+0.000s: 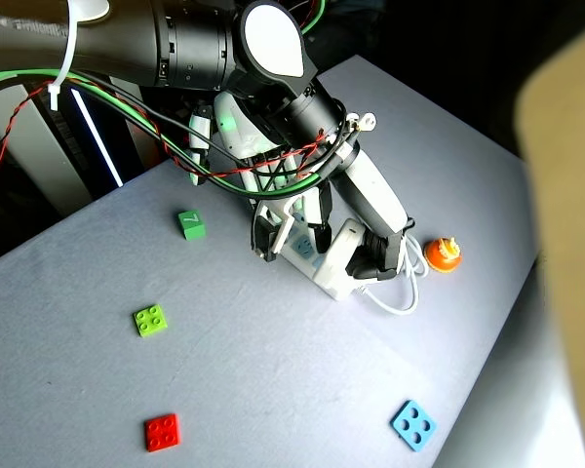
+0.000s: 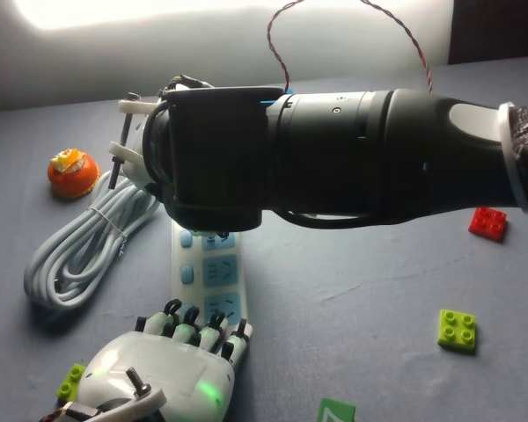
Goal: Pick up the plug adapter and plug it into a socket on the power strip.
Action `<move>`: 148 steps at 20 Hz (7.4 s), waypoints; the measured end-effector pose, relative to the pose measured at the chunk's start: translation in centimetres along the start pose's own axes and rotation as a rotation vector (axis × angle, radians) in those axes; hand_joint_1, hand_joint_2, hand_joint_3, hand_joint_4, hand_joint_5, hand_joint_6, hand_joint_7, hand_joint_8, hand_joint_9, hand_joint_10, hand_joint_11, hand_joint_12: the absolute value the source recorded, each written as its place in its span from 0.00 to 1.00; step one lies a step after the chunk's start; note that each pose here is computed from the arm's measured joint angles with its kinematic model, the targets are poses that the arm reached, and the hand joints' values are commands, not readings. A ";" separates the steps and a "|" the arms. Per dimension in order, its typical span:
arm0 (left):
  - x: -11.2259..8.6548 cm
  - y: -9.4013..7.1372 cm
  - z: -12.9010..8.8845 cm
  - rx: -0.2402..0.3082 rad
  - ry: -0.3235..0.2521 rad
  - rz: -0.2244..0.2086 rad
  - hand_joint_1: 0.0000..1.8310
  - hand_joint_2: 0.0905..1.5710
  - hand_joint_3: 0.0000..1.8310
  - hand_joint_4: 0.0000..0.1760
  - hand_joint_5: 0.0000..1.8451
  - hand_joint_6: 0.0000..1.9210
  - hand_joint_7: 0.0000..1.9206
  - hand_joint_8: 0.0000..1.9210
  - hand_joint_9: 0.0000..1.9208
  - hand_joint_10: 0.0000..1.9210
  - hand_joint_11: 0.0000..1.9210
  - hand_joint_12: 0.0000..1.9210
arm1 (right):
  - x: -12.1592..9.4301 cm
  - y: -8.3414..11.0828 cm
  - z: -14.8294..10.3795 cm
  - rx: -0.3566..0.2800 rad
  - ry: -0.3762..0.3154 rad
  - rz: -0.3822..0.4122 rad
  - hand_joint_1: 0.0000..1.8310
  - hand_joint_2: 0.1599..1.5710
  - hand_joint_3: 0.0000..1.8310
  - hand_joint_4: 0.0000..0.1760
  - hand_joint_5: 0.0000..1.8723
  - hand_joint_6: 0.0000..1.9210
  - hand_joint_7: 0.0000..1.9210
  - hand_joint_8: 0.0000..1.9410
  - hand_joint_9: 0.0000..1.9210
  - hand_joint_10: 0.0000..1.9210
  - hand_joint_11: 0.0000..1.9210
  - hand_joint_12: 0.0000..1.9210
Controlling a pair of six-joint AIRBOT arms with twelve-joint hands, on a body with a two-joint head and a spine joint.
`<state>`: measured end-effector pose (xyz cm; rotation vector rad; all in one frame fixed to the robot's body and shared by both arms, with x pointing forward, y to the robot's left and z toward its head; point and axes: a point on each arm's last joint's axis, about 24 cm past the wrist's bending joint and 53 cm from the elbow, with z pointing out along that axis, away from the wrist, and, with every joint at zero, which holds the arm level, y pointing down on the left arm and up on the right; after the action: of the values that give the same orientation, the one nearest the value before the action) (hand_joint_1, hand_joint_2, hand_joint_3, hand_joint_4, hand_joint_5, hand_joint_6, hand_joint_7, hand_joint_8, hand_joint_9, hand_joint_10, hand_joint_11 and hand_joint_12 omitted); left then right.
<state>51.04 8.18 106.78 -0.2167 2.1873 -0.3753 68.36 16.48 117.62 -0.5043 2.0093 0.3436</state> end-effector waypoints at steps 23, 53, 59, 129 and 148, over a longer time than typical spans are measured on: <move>0.0 0.2 0.0 -0.001 0.002 0.002 0.00 0.75 0.00 0.00 0.06 0.00 0.05 0.00 0.04 0.00 0.00 0.12 | 0.0 0.5 0.0 -0.012 -0.018 0.010 0.67 0.71 0.00 0.00 0.47 0.51 0.47 0.67 0.38 0.67 0.33 0.85; 0.2 0.5 0.0 -0.007 0.003 -0.001 0.00 0.75 0.00 0.00 0.06 0.00 0.05 0.00 0.04 0.00 0.00 0.10 | 1.7 1.1 1.0 0.038 -0.017 0.036 0.67 0.71 0.00 0.00 0.47 0.51 0.48 0.66 0.39 0.65 0.35 0.84; 0.2 0.7 -0.1 -0.011 0.002 0.002 0.00 0.74 0.00 0.00 0.06 0.00 0.06 0.00 0.04 0.00 0.00 0.12 | 2.4 1.4 1.5 0.037 -0.015 0.026 0.67 0.71 0.00 0.00 0.46 0.51 0.48 0.66 0.40 0.67 0.37 0.83; -13.5 3.9 0.7 -0.137 -0.171 -0.023 0.00 0.77 0.00 0.00 0.19 0.00 0.17 0.00 0.17 0.00 0.00 0.41 | 3.1 -19.1 -20.0 -0.181 -0.226 0.335 0.23 0.67 0.00 0.00 0.35 0.01 0.36 0.01 0.34 0.02 0.14 0.62; -22.3 3.2 -1.4 -0.126 -0.304 -0.141 0.26 0.83 0.00 0.21 0.42 1.00 0.44 1.00 0.48 1.00 0.46 1.00 | 2.6 -18.7 -20.2 -0.191 -0.240 0.315 0.32 0.74 0.00 0.00 0.44 1.00 0.44 1.00 0.50 1.00 0.57 1.00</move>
<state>63.18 17.83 123.25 -0.4684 1.9017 -0.2637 60.93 -9.33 124.21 -0.2466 1.8279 0.7597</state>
